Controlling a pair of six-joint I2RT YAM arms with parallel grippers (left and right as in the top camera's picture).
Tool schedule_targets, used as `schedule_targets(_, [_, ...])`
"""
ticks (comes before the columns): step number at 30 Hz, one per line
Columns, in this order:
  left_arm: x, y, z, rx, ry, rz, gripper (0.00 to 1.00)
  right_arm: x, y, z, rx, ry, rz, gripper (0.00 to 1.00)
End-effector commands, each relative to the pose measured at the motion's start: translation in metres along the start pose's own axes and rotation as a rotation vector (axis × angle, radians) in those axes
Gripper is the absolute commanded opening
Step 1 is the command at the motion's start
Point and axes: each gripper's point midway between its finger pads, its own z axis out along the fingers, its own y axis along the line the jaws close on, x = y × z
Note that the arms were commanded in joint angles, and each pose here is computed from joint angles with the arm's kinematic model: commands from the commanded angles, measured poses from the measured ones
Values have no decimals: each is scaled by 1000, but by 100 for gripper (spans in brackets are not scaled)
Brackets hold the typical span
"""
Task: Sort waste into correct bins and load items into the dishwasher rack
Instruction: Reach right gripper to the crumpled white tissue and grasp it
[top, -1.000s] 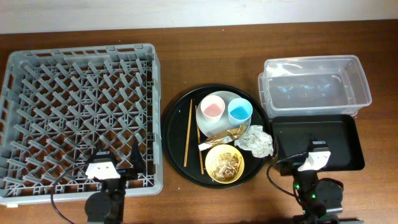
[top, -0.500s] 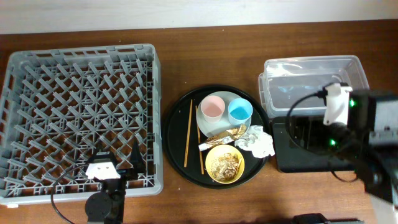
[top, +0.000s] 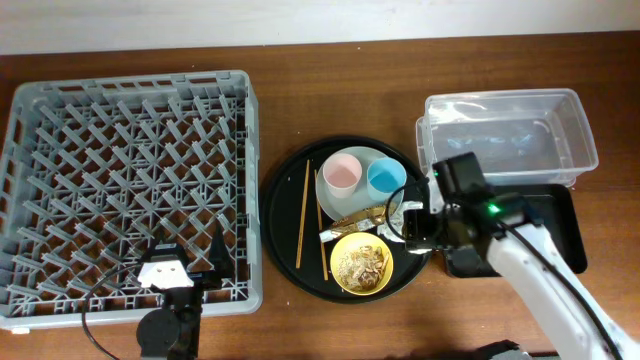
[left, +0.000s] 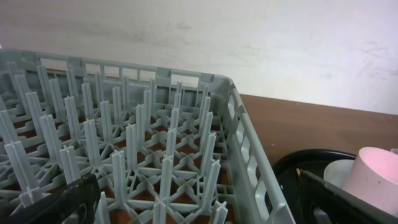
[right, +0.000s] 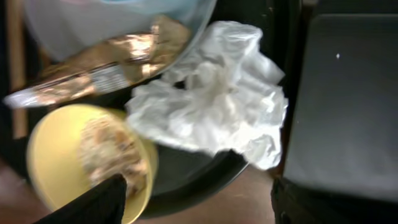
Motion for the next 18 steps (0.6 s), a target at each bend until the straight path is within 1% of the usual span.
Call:
schedule_targets(1, [1,1,0,-5,1,16,99,4,-14,30,91,78,15,74])
schedule_targets(3, [1,1,0,-5,1,16,99,6,-11,47,97,118,-2,75])
schedule_targets(6, [1,1,0,-5,1,16,99,10,8,68,90,144,-75,74])
schedule_targets(7, [1,1,0,-5,1,16,99,10,13,72,90,144,-94,73])
schedule_targets(8, [1,1,0,-5,1,16,99,11,16,76,119,138,-129,70])
schedule_targets(9, [1,1,0,-5,1,16,99,11,14,78,143,136,-144,68])
schedule_targets(14, [1,1,0,-5,1,15,99,6,4,76,222,107,-161,68])
schedule_targets(16, [1,1,0,-5,1,16,99,2,-3,75,265,91,-165,52])
schedule_targets(18, [1,1,0,-5,1,16,99,1,-8,74,292,81,-144,52])
